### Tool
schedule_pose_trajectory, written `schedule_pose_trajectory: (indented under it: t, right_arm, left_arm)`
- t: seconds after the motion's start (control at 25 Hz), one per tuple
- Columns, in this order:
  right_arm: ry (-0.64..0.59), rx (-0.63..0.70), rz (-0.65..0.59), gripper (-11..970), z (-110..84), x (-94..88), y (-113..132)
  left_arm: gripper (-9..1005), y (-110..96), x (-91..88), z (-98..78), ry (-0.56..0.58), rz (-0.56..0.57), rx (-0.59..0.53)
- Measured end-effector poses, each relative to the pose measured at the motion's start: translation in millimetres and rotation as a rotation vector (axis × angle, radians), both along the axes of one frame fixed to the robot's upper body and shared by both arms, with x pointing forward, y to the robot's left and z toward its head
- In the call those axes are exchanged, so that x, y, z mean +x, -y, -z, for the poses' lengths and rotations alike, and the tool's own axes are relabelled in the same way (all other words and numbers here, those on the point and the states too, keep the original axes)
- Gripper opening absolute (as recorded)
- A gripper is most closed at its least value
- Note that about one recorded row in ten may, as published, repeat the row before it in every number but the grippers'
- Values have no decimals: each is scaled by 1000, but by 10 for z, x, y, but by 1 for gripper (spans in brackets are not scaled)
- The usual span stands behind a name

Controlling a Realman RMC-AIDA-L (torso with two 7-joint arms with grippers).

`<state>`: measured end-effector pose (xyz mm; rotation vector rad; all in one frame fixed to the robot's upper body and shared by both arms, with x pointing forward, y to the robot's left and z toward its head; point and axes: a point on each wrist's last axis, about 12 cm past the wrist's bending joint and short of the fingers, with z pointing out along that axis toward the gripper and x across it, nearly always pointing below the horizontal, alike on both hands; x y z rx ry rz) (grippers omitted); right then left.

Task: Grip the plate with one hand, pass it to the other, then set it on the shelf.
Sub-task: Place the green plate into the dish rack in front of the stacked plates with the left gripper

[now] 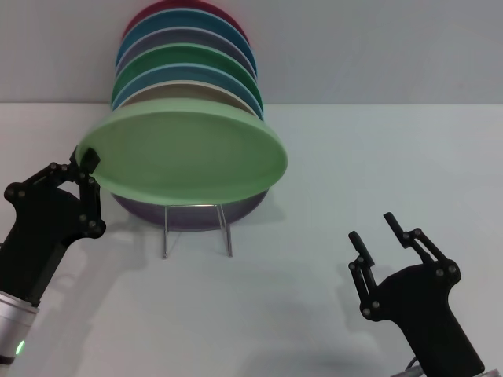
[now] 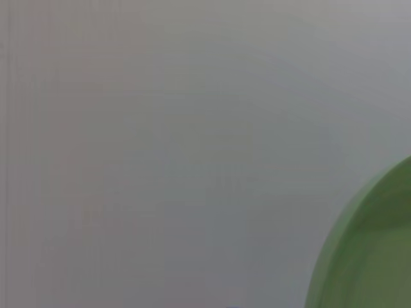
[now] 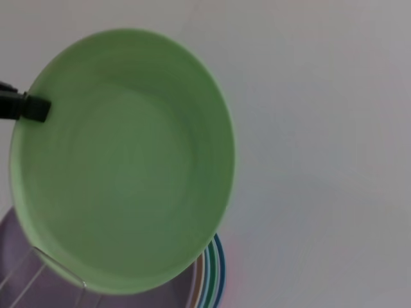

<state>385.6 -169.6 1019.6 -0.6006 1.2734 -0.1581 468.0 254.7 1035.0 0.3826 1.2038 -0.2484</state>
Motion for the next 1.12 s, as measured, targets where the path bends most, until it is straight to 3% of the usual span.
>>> schedule_pose_trajectory:
  t: [0.56, 1.12]
  right_arm:
    - [8, -6, 13, 411, -8, 32, 29]
    - [12, -10, 14, 412, -7, 36, 37]
  left_arm:
    - [76, -17, 39, 179, -140, -14, 76]
    - [85, -4, 67, 225, -183, -16, 92]
